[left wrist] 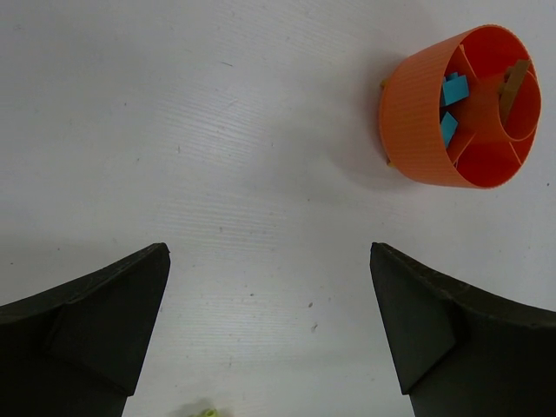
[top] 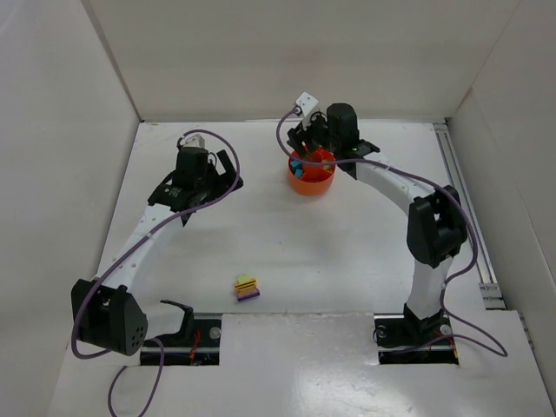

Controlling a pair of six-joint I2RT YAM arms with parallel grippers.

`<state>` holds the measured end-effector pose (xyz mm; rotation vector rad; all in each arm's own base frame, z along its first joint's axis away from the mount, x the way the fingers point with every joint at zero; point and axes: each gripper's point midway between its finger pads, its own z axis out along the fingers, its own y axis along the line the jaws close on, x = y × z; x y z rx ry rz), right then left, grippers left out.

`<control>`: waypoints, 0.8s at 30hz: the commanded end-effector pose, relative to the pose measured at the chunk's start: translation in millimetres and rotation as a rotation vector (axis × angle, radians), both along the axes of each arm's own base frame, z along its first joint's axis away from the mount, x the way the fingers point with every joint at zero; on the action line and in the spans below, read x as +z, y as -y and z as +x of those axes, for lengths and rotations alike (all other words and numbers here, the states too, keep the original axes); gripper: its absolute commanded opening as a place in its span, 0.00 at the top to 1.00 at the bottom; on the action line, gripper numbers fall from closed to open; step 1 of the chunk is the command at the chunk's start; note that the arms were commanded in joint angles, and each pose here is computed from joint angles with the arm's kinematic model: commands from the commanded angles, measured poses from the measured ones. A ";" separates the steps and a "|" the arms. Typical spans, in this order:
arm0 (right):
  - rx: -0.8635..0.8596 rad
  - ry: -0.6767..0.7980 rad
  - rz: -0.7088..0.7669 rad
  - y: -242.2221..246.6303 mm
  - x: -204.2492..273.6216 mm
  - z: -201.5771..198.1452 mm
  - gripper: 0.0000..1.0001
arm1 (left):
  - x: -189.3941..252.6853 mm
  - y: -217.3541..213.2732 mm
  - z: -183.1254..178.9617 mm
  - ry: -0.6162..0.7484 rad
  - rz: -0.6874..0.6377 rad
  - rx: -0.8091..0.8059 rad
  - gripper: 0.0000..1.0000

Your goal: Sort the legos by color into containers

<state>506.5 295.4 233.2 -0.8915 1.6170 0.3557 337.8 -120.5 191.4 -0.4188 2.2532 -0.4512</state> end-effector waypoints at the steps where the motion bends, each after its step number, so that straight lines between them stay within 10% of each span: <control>1: -0.038 -0.062 -0.084 3.9 -25.4 8.2 0.29 | 14.5 0.7 6.8 0.054 -0.003 -0.015 0.01; 14: -0.125 -0.113 -0.249 -5.3 -53.4 20.3 0.32 | 7.7 -1.3 9.0 0.042 0.022 -0.018 0.01; 24: -0.186 -0.121 -0.280 8.6 -56.1 10.9 0.58 | 3.7 -1.7 7.5 0.033 0.025 -0.018 0.01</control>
